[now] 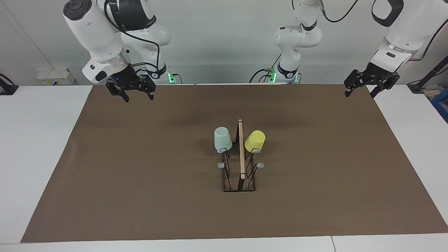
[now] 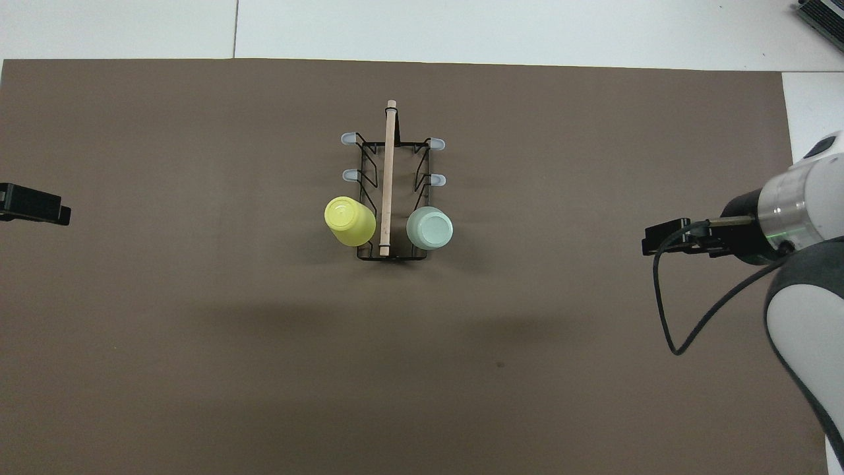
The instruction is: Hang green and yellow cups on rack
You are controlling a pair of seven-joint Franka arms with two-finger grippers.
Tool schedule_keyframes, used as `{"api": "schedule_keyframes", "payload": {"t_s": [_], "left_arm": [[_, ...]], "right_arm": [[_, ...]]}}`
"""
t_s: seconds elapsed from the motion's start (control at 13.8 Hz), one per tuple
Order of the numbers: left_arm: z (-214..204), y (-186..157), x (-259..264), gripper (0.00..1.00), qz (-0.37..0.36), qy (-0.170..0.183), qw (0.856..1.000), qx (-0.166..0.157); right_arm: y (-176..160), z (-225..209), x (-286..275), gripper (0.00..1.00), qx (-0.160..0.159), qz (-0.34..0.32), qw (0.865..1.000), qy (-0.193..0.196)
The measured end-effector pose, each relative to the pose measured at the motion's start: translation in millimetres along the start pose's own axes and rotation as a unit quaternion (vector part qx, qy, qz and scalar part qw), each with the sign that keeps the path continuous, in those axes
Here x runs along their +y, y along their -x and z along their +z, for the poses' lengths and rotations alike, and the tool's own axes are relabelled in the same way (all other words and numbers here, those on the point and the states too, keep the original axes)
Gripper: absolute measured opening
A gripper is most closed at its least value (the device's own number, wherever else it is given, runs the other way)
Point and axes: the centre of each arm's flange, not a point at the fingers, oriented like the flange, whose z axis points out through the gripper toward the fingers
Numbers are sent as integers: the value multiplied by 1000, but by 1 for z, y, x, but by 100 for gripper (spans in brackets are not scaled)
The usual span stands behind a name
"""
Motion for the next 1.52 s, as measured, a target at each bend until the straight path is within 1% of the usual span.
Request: {"api": "schedule_keyframes", "payload": {"t_s": [0.14, 0.22, 0.51, 0.72, 1.08, 1.52], "left_arm": [[0, 0, 0, 100, 0, 0, 1000, -1], [0, 0, 0, 100, 0, 0, 1000, -1], [0, 0, 0, 100, 0, 0, 1000, -1], [0, 0, 0, 100, 0, 0, 1000, -1], [0, 0, 5, 100, 4, 0, 1000, -1], [0, 0, 7, 100, 6, 0, 1000, -1]], "right_arm": [[-2, 1, 4, 100, 1, 3, 1000, 21], [-2, 1, 1, 100, 2, 13, 1000, 23], [1, -4, -33, 100, 14, 18, 999, 47], [-9, -14, -34, 100, 22, 20, 999, 45], [-27, -14, -24, 100, 21, 30, 998, 43], [-31, -12, -15, 100, 14, 32, 998, 44]]}}
